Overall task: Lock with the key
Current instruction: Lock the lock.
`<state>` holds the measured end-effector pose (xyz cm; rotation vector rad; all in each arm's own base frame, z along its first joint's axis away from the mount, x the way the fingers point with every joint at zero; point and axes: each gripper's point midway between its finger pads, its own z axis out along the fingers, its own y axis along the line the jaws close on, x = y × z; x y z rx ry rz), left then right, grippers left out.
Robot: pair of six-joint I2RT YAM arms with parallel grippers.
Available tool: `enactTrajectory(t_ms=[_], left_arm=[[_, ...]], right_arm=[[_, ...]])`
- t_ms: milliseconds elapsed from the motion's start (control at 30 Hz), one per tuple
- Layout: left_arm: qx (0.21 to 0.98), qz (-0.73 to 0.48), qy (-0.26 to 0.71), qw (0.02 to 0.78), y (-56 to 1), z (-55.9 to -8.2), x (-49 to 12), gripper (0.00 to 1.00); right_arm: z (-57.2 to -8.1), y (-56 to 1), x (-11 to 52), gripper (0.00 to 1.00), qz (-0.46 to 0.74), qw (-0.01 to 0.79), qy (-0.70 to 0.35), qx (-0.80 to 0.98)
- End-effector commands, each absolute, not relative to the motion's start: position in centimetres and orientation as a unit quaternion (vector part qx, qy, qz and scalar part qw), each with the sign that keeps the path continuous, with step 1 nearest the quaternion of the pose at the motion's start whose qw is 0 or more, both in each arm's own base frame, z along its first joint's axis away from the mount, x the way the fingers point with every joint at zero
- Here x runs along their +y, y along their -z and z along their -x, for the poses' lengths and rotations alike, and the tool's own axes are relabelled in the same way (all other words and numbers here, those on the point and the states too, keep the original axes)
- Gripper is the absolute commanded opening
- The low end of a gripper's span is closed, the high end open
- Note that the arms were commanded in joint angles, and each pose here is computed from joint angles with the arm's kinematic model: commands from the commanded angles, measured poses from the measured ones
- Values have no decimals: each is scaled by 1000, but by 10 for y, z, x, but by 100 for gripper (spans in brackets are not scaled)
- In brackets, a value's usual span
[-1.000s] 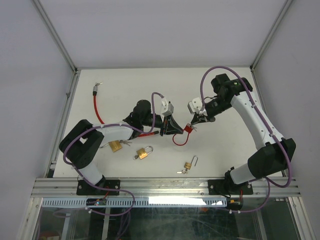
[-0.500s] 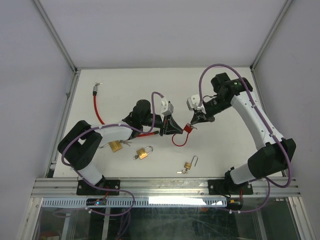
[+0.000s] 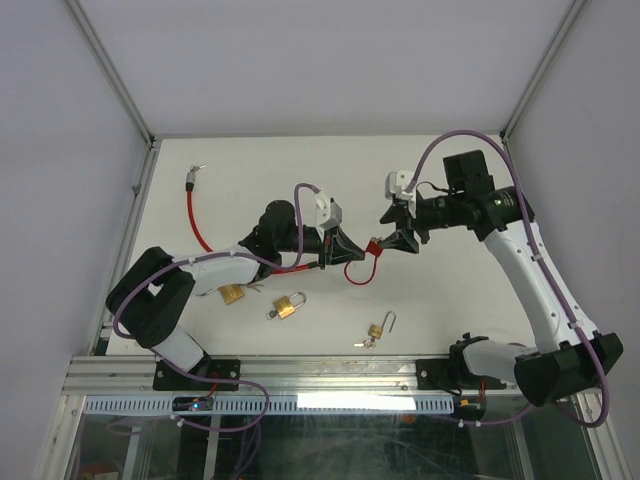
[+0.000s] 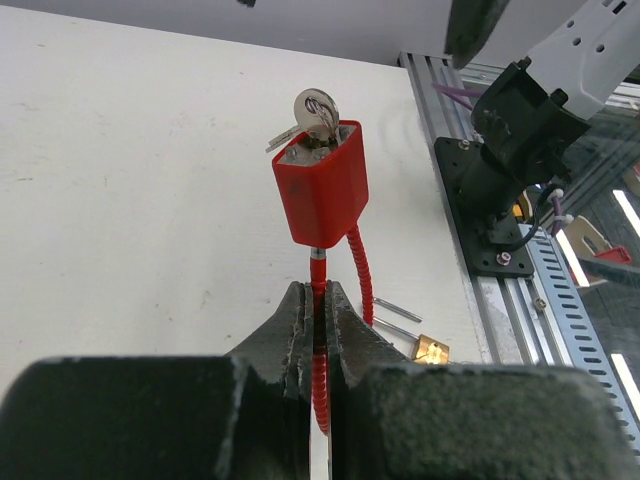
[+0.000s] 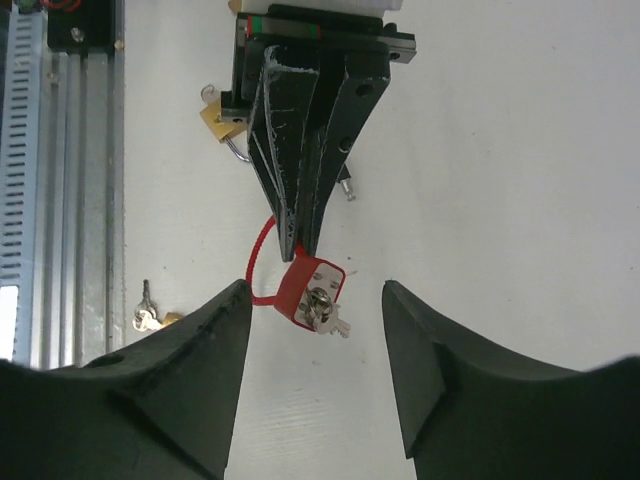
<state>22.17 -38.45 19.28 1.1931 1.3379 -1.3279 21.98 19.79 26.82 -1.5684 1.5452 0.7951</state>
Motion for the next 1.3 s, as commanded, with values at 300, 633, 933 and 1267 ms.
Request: enactTrajectory(t_ms=[300,633,933,1267], left_arm=[[490,-484,529,496,-233,-216,-381,0],[490,-485,531,493,-233,-216,-383,0],[497,-474,533,494,-238,-218,-383,0],[476,-380,596,523,-275,-209,-372,0]], right_arm=[[-230,-251,203,70,486,397,-404,666],[-220,-245,216,47,483,357,-444,664],[-209,-238,220,13,495,326,-451,667],[-209,-232,221,0,487,340,-445,670]])
